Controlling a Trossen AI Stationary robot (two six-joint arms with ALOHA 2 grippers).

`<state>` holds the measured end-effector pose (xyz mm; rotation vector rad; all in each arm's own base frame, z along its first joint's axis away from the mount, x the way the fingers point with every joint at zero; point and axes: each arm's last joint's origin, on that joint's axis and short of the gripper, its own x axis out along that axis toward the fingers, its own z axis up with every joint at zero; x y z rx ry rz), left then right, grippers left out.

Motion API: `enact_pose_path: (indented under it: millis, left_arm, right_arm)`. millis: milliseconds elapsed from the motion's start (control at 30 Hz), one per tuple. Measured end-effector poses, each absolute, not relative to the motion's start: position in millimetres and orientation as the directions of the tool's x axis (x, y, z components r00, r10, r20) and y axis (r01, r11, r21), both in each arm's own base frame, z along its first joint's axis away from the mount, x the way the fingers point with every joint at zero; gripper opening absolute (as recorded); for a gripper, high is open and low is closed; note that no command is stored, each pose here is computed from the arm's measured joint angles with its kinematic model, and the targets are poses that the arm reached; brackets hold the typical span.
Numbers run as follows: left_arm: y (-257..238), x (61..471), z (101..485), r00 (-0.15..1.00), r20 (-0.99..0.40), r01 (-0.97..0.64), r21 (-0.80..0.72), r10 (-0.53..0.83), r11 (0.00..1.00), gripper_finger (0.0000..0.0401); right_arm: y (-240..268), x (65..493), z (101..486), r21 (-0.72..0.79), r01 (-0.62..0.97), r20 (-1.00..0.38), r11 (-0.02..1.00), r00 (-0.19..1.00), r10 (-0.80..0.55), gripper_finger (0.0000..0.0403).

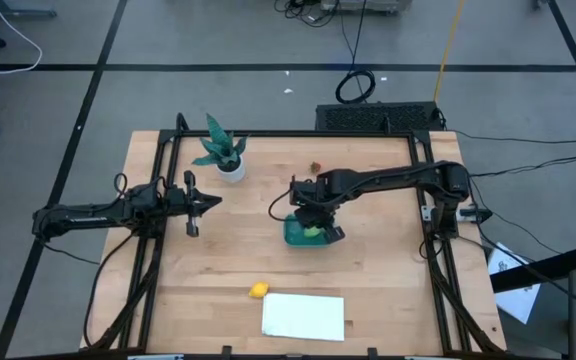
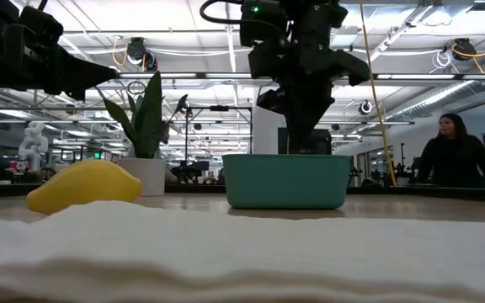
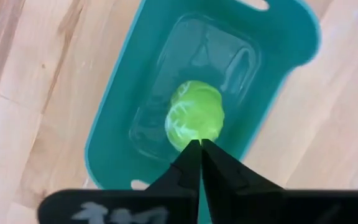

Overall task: Pick and placing Produce into tupperware
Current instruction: Put the yellow lemon into the blue bin

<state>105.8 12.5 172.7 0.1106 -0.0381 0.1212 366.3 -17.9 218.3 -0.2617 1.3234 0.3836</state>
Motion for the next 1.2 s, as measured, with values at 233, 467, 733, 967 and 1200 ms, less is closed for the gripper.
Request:
enact_pose_path:
  millis: [233,467,733,967,1200]
  left_arm:
    - [12.5,105.8,172.6,0.992,0.044,-0.123,0.108,0.119,0.987,0.0026]
    - [12.6,105.8,172.7,0.992,0.044,-0.123,0.108,0.119,0.987,0.0026]
    - [12.5,105.8,172.7,0.992,0.044,-0.123,0.107,0.119,0.987,0.0026]
    - [12.5,105.8,172.7,0.992,0.044,-0.123,0.106,0.119,0.987,0.0026]
    - [12.5,105.8,172.7,0.992,0.044,-0.122,0.099,0.119,0.988,0.0026]
  right_arm:
    - [-19.4,353.0,245.3,0.052,-0.403,-0.955,0.914,0.248,0.164,0.0001]
    - [-28.2,331.6,285.6,0.064,-0.361,-0.908,0.930,0.366,0.204,0.0000]
    - [-44.7,309.7,331.9,0.010,-0.224,-0.803,0.975,0.579,0.141,0.0000]
    - [-49.0,301.7,362.3,-0.011,-0.144,-0.664,0.990,0.741,0.100,0.0000]
    - [-46.4,284.9,389.9,-0.012,-0.105,-0.547,0.994,0.833,0.082,0.0000]
